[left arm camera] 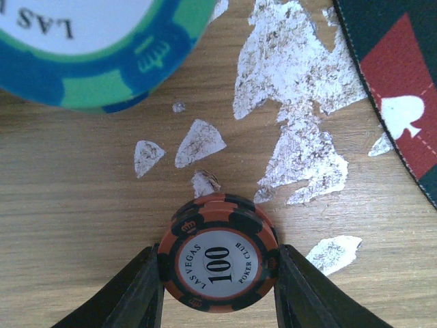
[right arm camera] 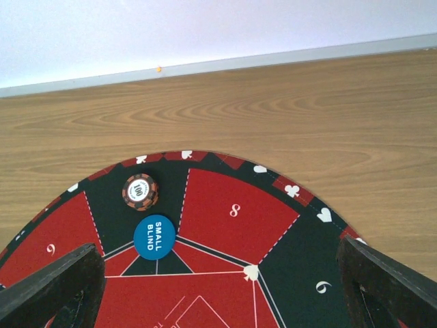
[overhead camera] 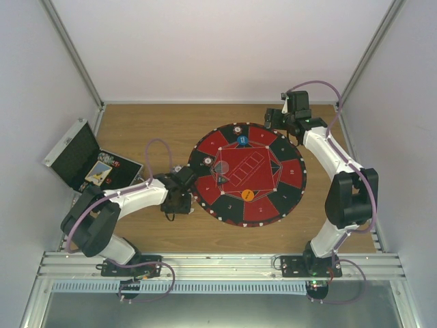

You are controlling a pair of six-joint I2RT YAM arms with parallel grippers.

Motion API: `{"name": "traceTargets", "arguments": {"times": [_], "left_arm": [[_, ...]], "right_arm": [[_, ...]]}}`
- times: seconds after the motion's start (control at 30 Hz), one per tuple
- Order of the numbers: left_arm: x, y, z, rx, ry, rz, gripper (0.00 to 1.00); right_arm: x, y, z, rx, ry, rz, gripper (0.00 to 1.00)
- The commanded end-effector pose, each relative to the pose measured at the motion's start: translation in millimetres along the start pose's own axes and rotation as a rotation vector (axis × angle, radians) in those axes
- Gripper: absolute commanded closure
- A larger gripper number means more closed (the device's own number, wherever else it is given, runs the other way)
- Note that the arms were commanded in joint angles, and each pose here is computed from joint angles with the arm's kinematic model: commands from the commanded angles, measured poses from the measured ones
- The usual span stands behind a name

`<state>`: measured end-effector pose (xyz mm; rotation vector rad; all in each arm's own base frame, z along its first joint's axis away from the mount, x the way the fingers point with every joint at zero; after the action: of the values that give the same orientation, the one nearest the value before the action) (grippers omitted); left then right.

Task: Distribute texas hold em gaming equipment

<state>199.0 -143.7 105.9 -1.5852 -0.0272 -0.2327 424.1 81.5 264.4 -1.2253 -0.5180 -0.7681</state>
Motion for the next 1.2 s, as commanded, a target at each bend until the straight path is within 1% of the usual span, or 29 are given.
{"name": "traceTargets", "arguments": {"times": [0.0,0.1,0.53,0.8,0.87,1.0,1.17], "left_arm": [[8.4,1.3,-6.1,-0.023,0.011,-0.026,0.68],[8.4,1.9,-5.9,-0.018,0.01,-0.023,0.66],[1.4,8.1,-3.2,-0.007,-0.001,0.027,0.47],[-4.4,14.8,2.0,-0.037,-0.022,0.073,0.48],[-5.5,15.6,1.1,-0.068,-0.024,0.082,0.48],[-6.2,19.4,-1.5,-0.093,-0.006,0.1,0.51],[-9.0,24.8,-3.3,-0.111,0.012,0.126,0.51]], "right_arm": [[0.3,5.4,-5.7,-0.023,0.002,0.001,0.07],[0.1,5.5,-5.5,-0.022,0.002,0.002,0.07],[-0.4,4.7,-5.8,-0.025,-0.001,0.003,0.07],[-1.0,3.9,-6.6,-0.031,-0.001,0.003,0.07],[-0.7,3.9,-6.9,-0.031,-0.001,0.003,0.07],[-0.5,3.3,-6.6,-0.031,-0.002,0.001,0.07],[-1.2,2.8,-7.2,-0.033,0.002,0.002,0.07]]}}
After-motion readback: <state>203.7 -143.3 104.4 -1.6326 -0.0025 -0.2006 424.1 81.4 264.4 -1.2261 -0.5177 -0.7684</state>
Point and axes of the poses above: each gripper's point midway between its finger pads, its own y axis out along the fingers, its own z axis along the line the jaws close on, x = y × z, the point moved 9 cm from there along -y, back along the fingers, and after that the axes turned 7 degrees about y, right-handed, at the moved point
